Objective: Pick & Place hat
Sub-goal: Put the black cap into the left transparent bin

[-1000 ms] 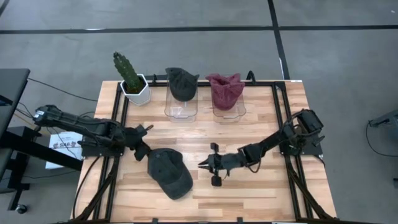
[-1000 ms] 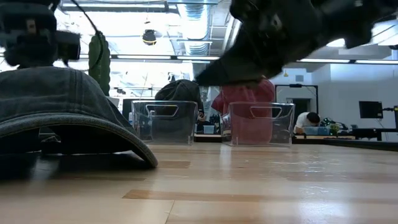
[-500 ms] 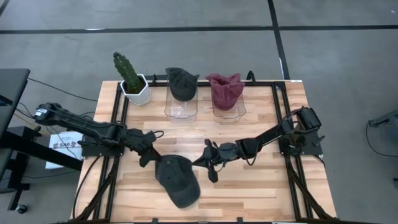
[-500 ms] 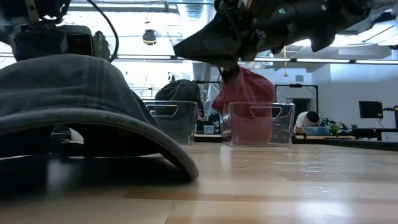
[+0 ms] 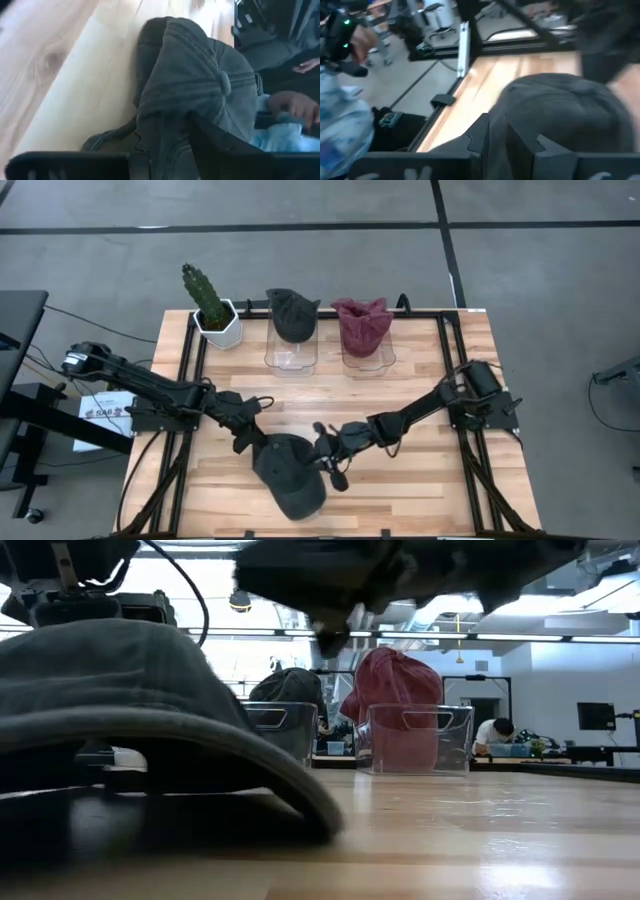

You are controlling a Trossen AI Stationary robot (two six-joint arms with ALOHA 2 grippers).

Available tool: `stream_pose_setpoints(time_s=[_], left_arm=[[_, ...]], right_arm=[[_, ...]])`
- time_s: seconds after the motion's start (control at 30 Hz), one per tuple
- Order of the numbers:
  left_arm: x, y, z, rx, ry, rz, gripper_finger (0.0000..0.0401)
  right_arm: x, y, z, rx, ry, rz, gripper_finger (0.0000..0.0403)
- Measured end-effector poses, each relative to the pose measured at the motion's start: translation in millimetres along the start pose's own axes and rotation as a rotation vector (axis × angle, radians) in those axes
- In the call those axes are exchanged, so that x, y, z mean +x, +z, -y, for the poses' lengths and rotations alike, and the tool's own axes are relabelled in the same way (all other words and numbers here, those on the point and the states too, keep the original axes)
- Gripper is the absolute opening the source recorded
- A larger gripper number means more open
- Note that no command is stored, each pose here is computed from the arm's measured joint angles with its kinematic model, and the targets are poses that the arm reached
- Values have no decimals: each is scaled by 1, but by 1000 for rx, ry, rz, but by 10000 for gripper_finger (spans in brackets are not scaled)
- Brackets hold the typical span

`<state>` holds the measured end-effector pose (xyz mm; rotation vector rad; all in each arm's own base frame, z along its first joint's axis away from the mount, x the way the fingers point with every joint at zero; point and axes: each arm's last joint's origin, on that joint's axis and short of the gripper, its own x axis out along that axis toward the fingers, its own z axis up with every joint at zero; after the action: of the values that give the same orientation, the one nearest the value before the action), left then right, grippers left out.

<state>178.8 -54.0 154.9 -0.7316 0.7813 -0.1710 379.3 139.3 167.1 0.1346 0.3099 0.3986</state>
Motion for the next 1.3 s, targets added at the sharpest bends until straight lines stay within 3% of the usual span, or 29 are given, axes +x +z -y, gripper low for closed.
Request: stream_pose_setpoints(time_s=[0.37,0.6,0.8,1.1,1.3], left_arm=[[3,7,8,20,-108,53,92],[2,11,13,13,-156,96,92],[2,11,13,14,-156,94,92],[4,7,5,49,-88,42,92],[5,5,2,41,-59,16,92]], right_arm=[[49,-14,20,72,253,-75,47],[59,-31,45,132,141,-208,47],[58,-29,62,139,69,-186,47],[55,-14,47,74,112,-153,47],[46,-1,23,27,151,-195,47]])
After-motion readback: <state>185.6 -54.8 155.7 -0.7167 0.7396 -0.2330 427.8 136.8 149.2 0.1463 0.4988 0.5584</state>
